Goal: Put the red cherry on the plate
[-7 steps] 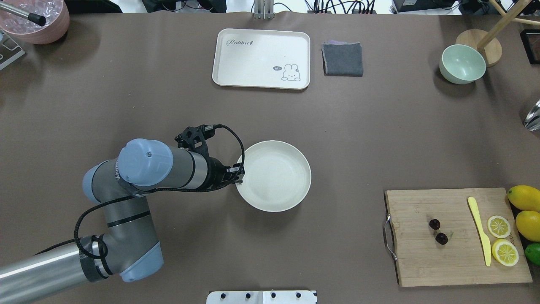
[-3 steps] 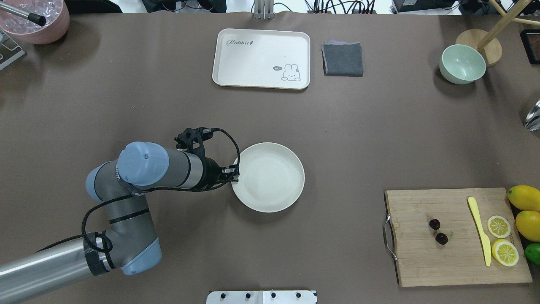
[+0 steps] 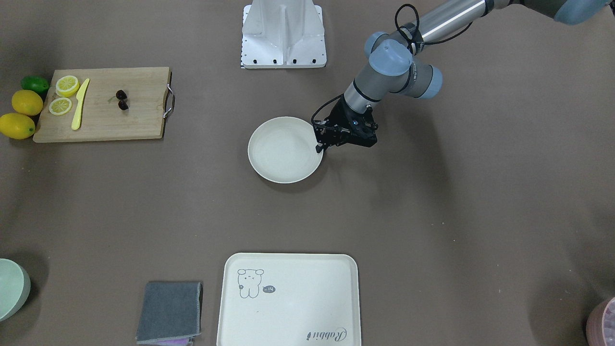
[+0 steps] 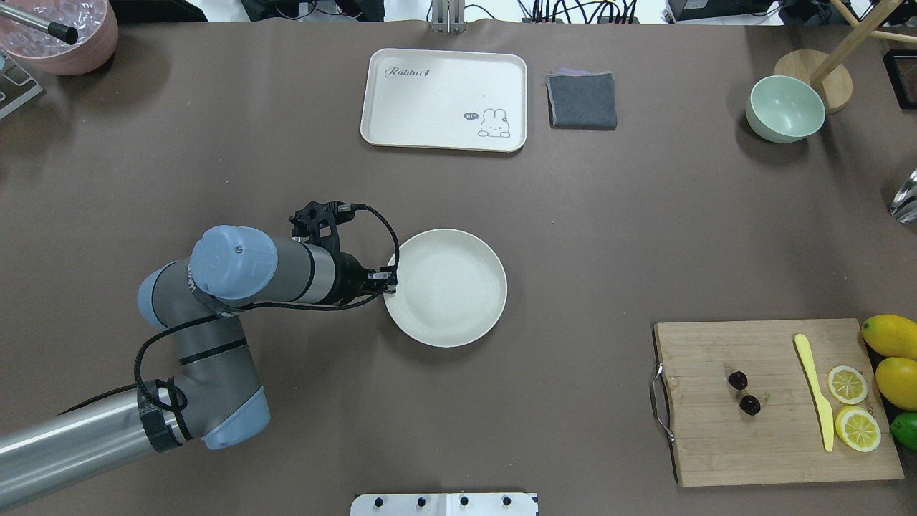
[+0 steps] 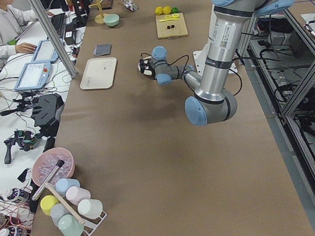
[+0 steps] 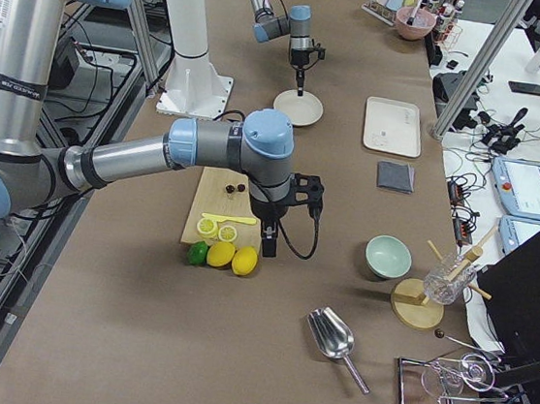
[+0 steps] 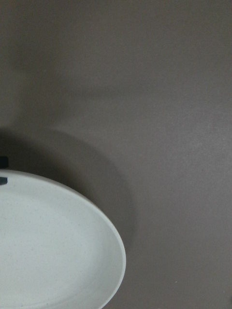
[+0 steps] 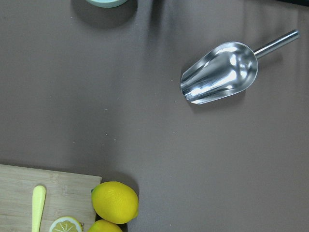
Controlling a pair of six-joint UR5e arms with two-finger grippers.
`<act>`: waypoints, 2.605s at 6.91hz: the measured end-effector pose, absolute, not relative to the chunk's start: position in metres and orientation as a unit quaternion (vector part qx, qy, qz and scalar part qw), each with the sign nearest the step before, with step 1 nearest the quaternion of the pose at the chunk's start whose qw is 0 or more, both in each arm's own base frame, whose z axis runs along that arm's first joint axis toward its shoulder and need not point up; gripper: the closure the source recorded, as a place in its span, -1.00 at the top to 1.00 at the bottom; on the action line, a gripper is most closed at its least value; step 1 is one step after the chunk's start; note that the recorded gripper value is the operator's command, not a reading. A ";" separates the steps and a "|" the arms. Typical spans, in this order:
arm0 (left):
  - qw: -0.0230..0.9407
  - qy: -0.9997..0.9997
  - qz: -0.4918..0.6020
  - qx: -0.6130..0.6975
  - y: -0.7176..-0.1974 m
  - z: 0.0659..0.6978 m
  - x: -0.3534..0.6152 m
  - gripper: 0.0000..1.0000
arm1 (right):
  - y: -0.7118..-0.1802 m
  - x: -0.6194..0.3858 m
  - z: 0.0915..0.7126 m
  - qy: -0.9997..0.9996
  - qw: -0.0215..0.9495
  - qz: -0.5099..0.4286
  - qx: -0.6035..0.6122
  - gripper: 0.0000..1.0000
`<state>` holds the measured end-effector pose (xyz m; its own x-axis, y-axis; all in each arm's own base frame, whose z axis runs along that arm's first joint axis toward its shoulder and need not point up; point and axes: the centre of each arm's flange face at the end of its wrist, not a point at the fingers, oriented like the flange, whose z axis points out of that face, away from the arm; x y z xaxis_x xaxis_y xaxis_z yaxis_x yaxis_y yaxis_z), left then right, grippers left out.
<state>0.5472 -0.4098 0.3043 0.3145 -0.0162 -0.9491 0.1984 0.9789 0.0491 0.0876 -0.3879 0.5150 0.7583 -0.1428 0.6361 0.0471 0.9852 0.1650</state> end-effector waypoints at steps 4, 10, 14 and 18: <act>0.804 0.584 -0.070 0.083 -0.425 0.308 0.537 0.95 | -0.388 0.088 0.509 -0.343 0.935 -0.053 0.075 1.00; 0.814 0.577 -0.033 0.051 -0.504 0.441 0.214 0.94 | -0.387 0.086 0.496 -0.349 0.932 -0.053 0.083 1.00; 0.812 0.579 -0.023 0.074 -0.456 0.542 0.047 0.95 | -0.387 0.086 0.495 -0.350 0.931 -0.053 0.084 1.00; 0.871 0.477 0.008 0.116 -0.460 0.601 -0.047 0.95 | -0.386 0.086 0.496 -0.351 0.931 -0.052 0.082 1.00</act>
